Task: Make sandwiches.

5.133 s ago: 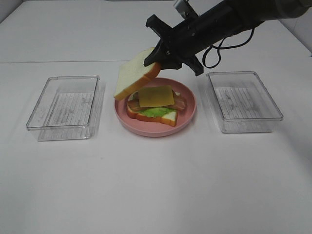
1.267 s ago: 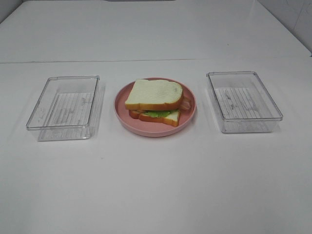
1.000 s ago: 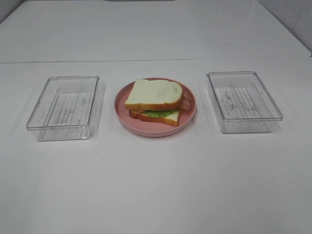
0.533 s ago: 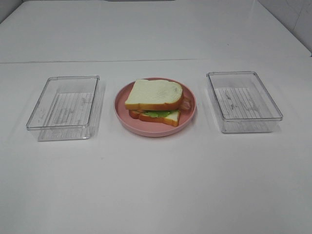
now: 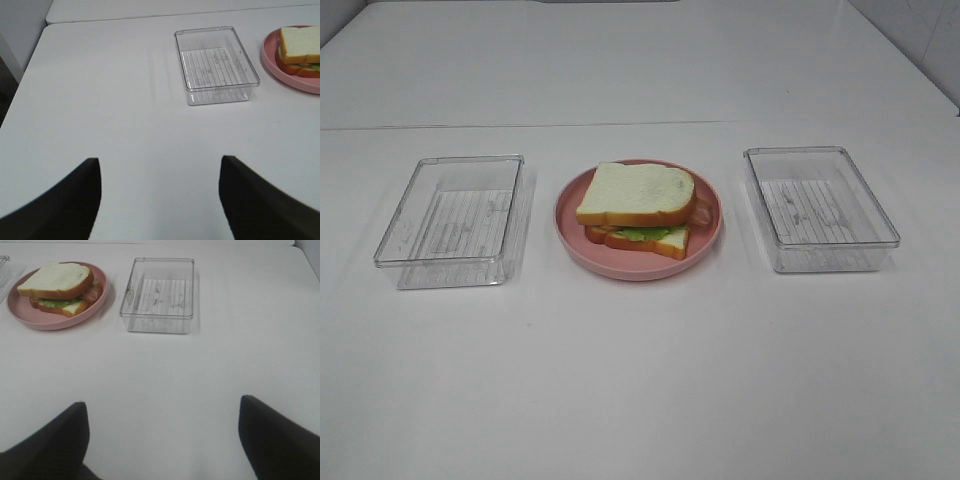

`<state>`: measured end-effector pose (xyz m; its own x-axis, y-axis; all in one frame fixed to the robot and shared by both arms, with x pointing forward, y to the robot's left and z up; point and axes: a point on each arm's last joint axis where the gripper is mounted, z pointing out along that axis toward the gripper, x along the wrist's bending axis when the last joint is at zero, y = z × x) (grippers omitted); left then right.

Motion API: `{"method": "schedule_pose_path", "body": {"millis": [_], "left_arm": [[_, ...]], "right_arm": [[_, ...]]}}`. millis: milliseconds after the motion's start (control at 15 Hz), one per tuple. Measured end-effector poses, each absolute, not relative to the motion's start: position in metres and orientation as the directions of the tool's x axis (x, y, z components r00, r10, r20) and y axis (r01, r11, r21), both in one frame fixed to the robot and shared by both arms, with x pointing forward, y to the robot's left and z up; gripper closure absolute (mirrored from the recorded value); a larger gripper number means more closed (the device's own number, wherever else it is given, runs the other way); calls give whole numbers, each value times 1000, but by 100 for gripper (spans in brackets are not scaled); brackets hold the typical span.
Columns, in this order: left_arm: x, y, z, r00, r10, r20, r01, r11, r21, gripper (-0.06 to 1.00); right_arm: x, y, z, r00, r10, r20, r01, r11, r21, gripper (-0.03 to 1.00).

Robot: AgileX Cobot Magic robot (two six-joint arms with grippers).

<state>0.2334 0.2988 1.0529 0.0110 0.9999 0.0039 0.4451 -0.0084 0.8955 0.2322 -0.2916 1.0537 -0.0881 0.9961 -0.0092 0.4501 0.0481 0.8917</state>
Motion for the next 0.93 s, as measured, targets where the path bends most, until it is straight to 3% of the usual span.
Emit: {"method": "schedule_pose_path", "body": {"millis": [933], "left_arm": [[233,298,1053,16,1000,1,445,-8,896,30]], "right_arm": [[232,-291,1054,-89,996,-8,450,48,892,19]]}}
